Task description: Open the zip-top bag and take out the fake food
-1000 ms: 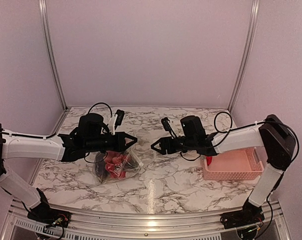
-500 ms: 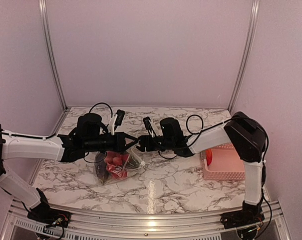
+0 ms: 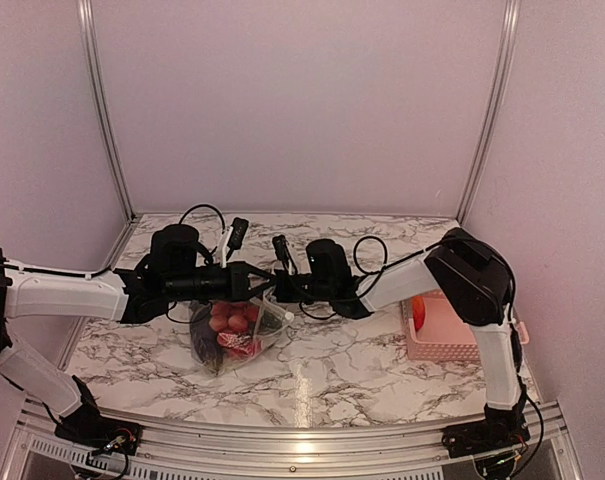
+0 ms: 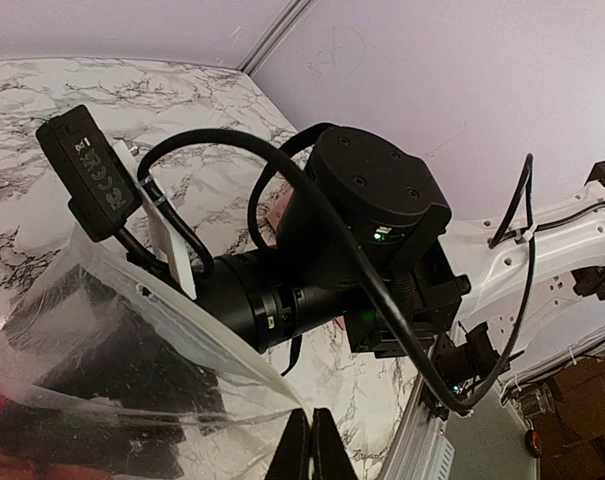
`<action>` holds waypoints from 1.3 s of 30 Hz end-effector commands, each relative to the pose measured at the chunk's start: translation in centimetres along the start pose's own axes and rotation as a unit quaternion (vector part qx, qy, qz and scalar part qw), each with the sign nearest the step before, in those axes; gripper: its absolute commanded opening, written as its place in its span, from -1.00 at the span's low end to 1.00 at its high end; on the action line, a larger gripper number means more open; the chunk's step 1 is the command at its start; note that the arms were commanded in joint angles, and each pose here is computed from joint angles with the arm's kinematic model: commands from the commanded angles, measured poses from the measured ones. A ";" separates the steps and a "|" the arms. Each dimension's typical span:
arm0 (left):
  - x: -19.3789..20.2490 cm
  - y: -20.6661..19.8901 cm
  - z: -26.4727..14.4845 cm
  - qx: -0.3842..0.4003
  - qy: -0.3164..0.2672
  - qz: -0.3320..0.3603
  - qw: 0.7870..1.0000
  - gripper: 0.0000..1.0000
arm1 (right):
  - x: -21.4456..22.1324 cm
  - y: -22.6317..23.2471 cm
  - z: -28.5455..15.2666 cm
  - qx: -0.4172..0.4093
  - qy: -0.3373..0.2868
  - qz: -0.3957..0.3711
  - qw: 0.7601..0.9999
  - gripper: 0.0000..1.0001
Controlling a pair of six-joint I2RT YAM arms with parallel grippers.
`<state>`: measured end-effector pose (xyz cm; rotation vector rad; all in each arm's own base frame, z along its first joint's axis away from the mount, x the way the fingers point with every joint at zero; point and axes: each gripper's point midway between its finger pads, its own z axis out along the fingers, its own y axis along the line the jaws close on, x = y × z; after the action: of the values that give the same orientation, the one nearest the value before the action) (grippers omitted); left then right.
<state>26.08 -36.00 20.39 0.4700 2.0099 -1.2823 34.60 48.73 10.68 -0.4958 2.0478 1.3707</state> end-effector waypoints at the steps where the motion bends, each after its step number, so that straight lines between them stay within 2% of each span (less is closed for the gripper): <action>1: 0.2 -0.2 0.1 0.017 0.000 0.002 1.000 -1.00 | 1.8 1.1 1.3 -0.022 0.010 0.014 1.000 0.80; 8: 1.3 0.3 0.8 0.025 0.014 -0.014 0.999 -1.00 | 3.2 2.4 1.9 -0.044 0.005 0.009 0.999 0.78; 11: 1.4 0.1 0.9 0.033 0.020 -0.013 0.999 -1.00 | 2.9 2.1 2.4 -0.039 -0.001 0.022 0.999 0.97; 15: 1.6 0.1 0.9 0.034 0.023 -0.012 0.999 -1.00 | 2.8 1.0 2.9 -0.014 -0.007 0.042 0.999 0.95; 20: 1.8 0.4 1.0 0.031 0.025 -0.014 0.999 -1.00 | 3.2 -0.6 3.2 0.018 -0.009 0.062 0.998 0.69; 24: 1.8 0.6 1.0 0.026 0.024 -0.013 0.999 -1.00 | 3.2 -0.4 3.1 0.011 -0.014 0.068 0.998 0.41; 29: 1.8 1.2 0.9 0.007 0.022 -0.010 1.000 -1.00 | 2.7 0.4 2.2 0.005 -0.022 0.053 0.998 0.16; 33: 1.7 2.4 0.9 -0.022 0.016 -0.011 1.000 -1.00 | 2.3 1.2 1.0 0.003 -0.027 0.041 0.999 0.05; 39: 1.3 3.5 0.8 -0.048 0.009 -0.015 0.999 -1.00 | 2.8 1.3 -1.2 0.015 -0.022 0.027 0.999 0.05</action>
<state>26.72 -36.07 18.07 0.4402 2.0583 -1.2712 31.79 48.87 7.49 -0.3642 2.1199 1.3791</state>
